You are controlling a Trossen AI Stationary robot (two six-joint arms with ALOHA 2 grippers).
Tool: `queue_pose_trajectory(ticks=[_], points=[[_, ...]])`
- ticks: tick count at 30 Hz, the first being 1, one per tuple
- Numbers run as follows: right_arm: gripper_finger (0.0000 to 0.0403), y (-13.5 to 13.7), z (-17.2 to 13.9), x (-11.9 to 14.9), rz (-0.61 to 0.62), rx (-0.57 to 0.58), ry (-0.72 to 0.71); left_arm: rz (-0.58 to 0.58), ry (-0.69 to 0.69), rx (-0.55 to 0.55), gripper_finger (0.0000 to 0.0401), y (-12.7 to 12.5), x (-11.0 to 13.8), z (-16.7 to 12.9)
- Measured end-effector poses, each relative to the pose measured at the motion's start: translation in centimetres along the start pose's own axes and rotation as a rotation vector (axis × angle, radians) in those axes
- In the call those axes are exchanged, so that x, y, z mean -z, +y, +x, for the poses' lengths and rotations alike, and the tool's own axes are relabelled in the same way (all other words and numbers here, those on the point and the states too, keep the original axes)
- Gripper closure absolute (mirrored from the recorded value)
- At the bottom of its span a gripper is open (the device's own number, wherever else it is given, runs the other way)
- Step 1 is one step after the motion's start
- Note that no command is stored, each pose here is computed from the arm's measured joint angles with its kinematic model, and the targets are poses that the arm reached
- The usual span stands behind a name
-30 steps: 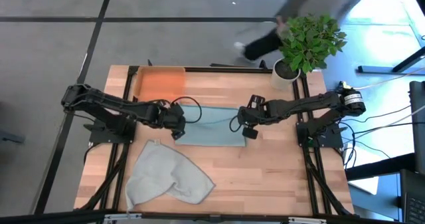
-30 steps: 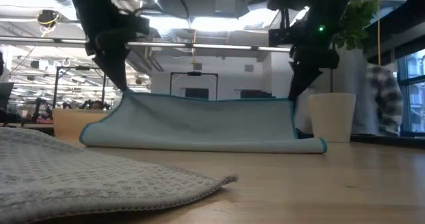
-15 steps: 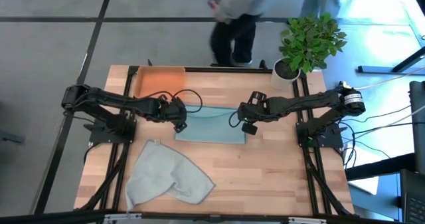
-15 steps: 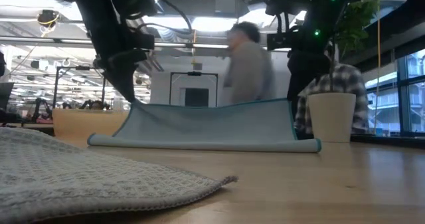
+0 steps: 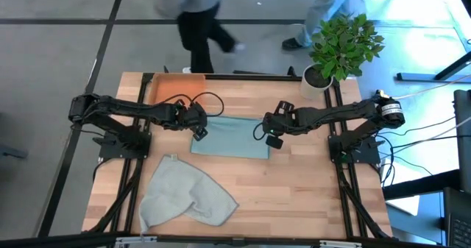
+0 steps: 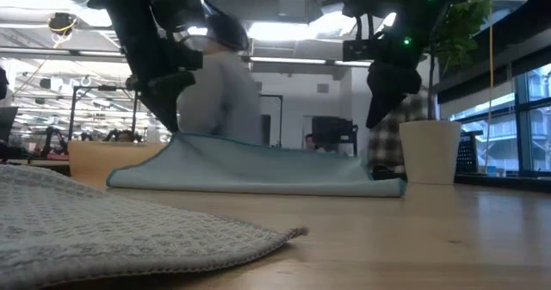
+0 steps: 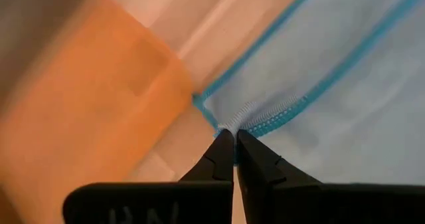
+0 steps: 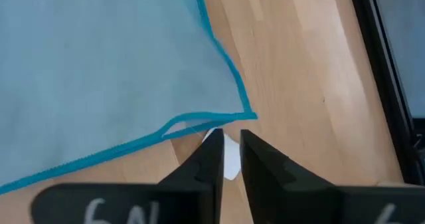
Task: Roll microfiber towels into tight, uniform cylinder then place into a basket
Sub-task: Fold the blue microfiber cloth
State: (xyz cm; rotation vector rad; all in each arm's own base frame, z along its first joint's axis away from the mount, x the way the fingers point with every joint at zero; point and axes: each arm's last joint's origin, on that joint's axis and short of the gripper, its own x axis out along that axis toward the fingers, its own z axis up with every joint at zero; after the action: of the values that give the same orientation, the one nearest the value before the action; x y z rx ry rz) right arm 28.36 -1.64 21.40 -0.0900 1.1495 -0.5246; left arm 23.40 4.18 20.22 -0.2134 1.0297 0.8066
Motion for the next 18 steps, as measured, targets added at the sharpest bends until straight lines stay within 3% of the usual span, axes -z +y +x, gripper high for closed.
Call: queue_pose_trajectory(ticks=[7,14,18], points=[[0.0300,0.0,0.0,-0.2,0.008,-0.004,-0.019,0.056,-0.067,0.008,0.0373,0.2,-1.0,0.3],[0.0252,0.1,0.0,-0.2,0.006,-0.011,-0.020,0.039,-0.067,-0.002,0.0326,0.6,-1.2,0.5],[0.0241,0.4,0.0,-0.5,0.021,-0.094,-0.041,0.035,-0.060,0.007,0.0315,0.7,-1.3,0.6]])
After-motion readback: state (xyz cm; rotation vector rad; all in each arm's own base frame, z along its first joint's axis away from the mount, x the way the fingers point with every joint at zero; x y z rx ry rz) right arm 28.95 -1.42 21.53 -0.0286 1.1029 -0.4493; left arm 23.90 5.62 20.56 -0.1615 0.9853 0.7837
